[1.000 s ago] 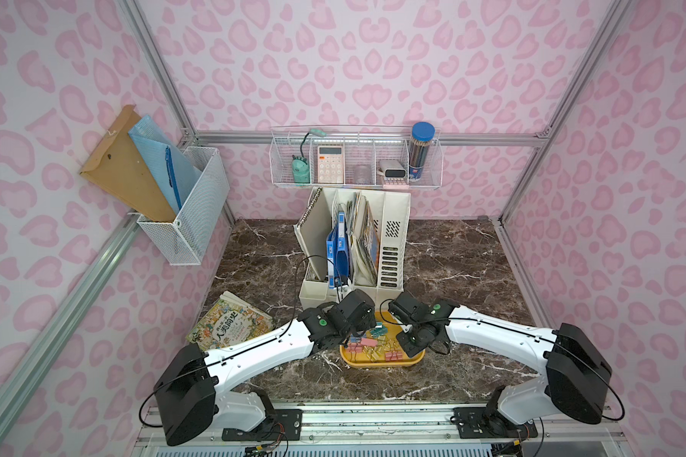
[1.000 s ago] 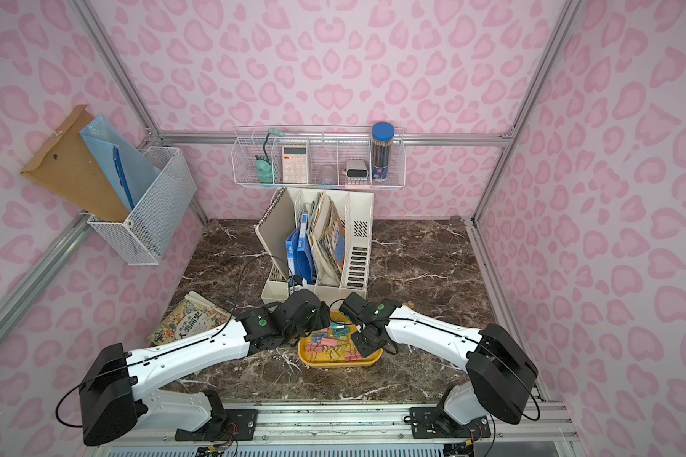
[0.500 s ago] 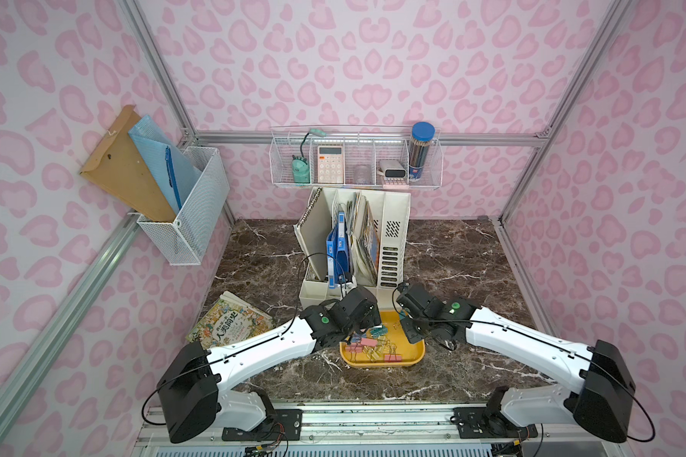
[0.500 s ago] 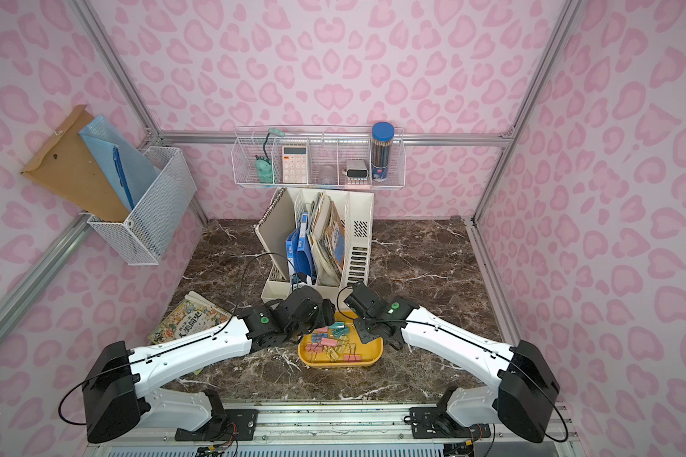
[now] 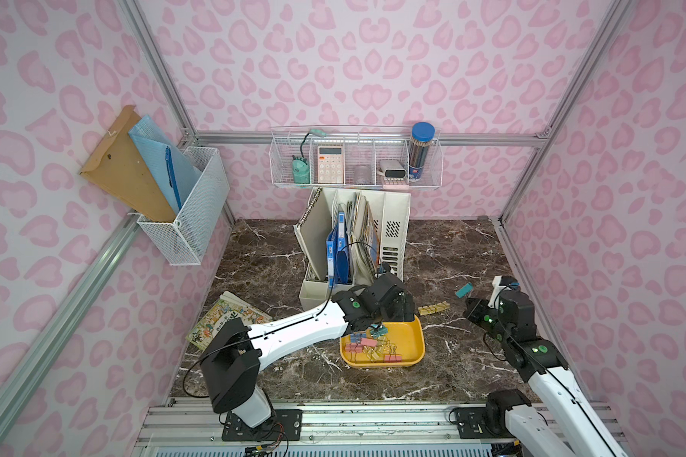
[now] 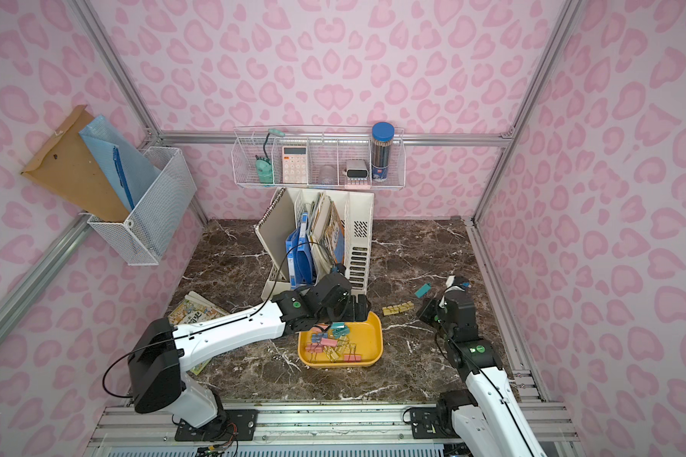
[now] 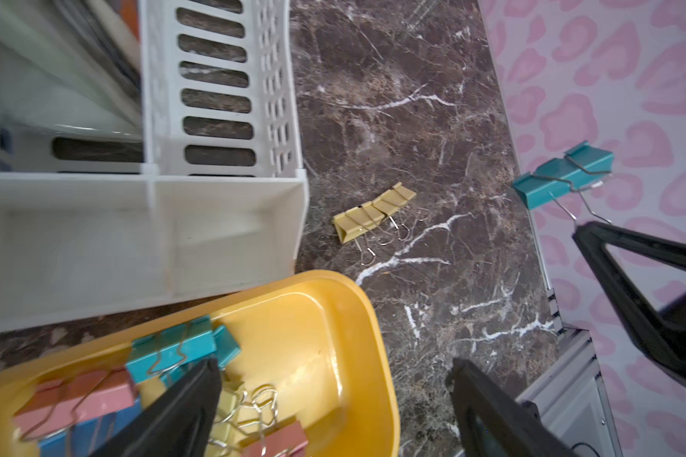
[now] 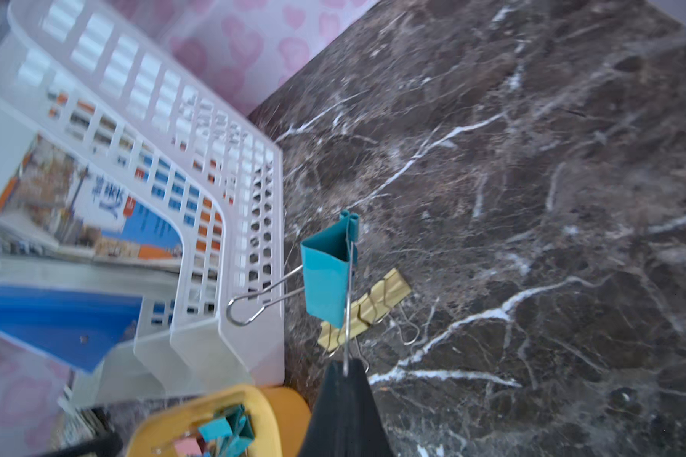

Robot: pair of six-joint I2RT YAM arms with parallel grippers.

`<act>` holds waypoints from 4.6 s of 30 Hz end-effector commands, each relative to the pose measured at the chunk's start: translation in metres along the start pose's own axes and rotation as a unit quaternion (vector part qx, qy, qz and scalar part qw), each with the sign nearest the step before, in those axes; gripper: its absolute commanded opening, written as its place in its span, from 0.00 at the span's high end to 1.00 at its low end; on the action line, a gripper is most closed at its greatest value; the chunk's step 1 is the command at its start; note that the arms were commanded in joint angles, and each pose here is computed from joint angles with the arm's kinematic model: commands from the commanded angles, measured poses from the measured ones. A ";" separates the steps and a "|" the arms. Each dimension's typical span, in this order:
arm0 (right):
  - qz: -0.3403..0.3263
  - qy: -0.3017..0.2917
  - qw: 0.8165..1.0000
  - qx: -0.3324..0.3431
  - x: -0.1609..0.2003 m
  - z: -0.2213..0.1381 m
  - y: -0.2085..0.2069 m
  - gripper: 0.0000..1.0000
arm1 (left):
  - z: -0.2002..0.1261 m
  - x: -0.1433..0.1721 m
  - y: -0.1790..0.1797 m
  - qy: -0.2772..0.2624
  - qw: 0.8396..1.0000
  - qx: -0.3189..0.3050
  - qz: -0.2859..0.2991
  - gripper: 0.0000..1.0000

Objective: Take out the binder clips from the storage box
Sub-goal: Place the binder clip at the center of the board, then pick up the binder clip from the storage box.

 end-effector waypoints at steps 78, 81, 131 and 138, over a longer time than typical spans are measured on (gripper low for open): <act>-0.176 0.248 0.942 -0.145 0.136 -0.004 0.070 0.73 | -0.024 0.029 0.063 -0.003 0.995 -0.075 -0.070 0.27; -0.199 0.282 0.927 -0.145 0.160 0.000 0.082 0.72 | -0.032 0.034 0.078 -0.011 0.991 -0.100 -0.086 0.29; -0.192 0.311 0.928 -0.068 0.207 0.063 0.111 0.65 | 0.002 0.071 0.136 0.083 0.917 -0.190 -0.341 0.71; -0.194 0.311 0.928 -0.065 0.206 0.062 0.109 0.65 | 0.001 0.072 0.136 0.082 0.913 -0.192 -0.350 0.92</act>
Point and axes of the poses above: each gripper's point midway between its finger pads, its own z axis out along the fingers, its own y axis along the line the jaws close on, x = y × z, the point moved 2 cm from there along -z, back along the fingers, and after that the axes turned 9 degrees about z, right-handed, at the moved point
